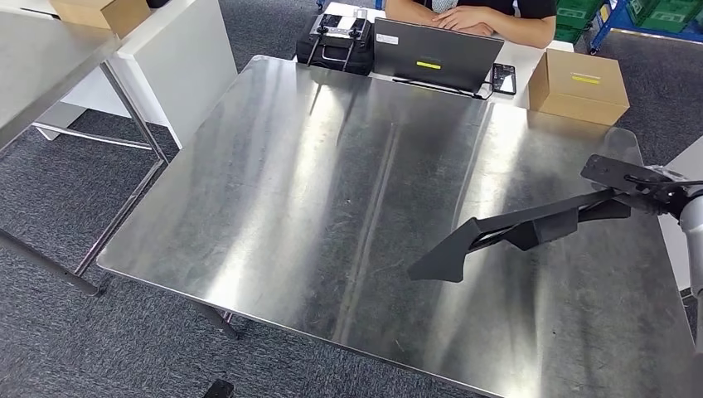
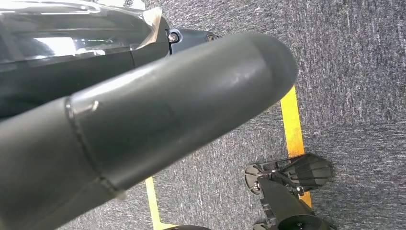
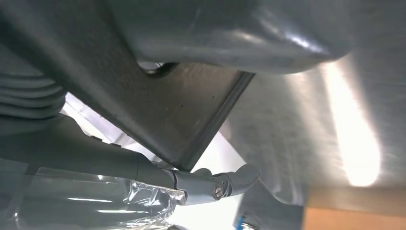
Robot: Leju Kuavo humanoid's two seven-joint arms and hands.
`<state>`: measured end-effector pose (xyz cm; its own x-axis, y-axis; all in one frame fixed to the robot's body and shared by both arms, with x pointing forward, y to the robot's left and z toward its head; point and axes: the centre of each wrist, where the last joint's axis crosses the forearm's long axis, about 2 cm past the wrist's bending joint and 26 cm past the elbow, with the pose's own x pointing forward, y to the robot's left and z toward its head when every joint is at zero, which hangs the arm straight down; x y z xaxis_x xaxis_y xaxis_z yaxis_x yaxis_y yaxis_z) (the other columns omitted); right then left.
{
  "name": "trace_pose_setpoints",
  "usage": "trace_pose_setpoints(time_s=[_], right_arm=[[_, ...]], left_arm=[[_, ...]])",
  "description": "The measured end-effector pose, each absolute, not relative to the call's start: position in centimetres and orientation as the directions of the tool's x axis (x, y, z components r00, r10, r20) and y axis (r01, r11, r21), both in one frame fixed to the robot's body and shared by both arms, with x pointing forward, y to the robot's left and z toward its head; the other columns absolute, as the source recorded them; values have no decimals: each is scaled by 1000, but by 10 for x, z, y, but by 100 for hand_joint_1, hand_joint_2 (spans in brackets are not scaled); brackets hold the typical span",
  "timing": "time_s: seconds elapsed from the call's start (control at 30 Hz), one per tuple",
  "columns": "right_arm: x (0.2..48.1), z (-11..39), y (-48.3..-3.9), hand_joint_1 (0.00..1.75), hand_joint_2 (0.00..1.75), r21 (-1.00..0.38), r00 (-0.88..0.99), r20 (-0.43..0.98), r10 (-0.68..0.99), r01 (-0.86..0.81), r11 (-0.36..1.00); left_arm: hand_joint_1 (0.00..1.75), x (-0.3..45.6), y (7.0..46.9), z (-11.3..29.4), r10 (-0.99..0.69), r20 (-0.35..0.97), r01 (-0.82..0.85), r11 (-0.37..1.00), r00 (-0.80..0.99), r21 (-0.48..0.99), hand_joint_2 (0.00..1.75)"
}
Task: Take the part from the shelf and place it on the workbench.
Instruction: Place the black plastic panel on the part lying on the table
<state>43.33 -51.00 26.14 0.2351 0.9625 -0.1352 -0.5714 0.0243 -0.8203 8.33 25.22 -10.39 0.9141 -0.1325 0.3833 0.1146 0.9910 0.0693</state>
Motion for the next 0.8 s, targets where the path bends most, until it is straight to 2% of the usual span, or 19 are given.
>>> trace_pose_setpoints(time_s=[0.17, 0.33, 0.5, 0.63, 0.8], right_arm=[[445, 275, -500, 0, 0, -858, 204, -119, 972, -514, 3], [460, 286, -476, 0, 0, -975, 278, -168, 946, -187, -118], [465, 281, -465, 0, 0, -913, 209, -131, 969, -406, -36], [470, 283, -454, 0, 0, -958, 268, -168, 949, -272, -93], [474, 292, -451, 0, 0, -960, 284, -172, 943, -263, -96]], left_arm=[[0, 81, 253, -104, -107, 394, 87, 994, 913, 68, 0], [0, 75, 255, -105, -90, 404, 62, 995, 911, 81, 0], [0, 71, 260, -106, -78, 388, 42, 994, 918, 101, 0], [0, 65, 265, -108, -67, 380, 25, 993, 923, 114, 0], [0, 61, 268, -109, -51, 391, 10, 994, 919, 106, 0]])
